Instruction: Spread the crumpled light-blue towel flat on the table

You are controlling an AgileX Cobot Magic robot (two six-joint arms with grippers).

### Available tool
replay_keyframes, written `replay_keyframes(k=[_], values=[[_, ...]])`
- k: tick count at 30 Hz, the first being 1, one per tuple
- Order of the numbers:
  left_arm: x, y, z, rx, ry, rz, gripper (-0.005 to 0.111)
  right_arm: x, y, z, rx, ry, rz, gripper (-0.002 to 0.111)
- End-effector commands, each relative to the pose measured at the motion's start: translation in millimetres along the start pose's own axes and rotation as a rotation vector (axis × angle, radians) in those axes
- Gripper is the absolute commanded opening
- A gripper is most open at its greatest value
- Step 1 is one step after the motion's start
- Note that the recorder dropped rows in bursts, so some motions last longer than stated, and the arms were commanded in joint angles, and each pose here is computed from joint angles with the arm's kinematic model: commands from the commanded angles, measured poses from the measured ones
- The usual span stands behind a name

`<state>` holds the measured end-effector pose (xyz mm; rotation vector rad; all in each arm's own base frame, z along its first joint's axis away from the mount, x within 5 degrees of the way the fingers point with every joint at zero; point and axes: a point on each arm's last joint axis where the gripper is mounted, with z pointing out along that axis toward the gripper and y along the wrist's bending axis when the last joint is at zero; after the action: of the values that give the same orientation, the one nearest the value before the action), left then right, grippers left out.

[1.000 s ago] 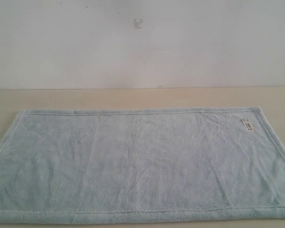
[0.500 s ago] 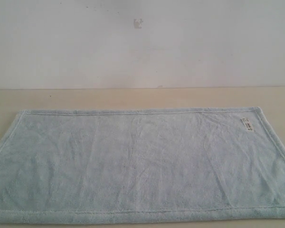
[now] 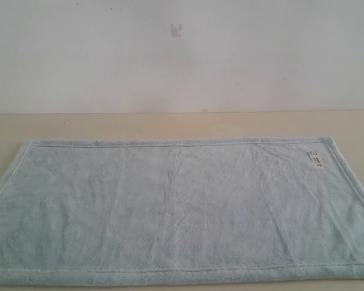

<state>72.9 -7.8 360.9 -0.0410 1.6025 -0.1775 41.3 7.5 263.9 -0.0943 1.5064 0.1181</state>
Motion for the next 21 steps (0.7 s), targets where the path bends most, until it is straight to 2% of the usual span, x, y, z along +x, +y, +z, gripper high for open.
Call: replay_keyframes(k=[1, 12, 21], values=[[0.7, 0.0, -1.0, 0.001, -0.004, -0.008, 0.004, 26.3, 0.4, 3.9, -0.010, 0.094, -0.007, 0.000], [0.7, 0.0, -1.0, 0.001, -0.004, -0.008, 0.004, 75.0, -0.6, 8.5, -0.006, 0.236, 0.005, 0.000], [0.7, 0.0, -1.0, 0.001, -0.004, -0.008, 0.004, 76.3, -2.9, 8.1, 0.020, 0.251, 0.003, 0.000]])
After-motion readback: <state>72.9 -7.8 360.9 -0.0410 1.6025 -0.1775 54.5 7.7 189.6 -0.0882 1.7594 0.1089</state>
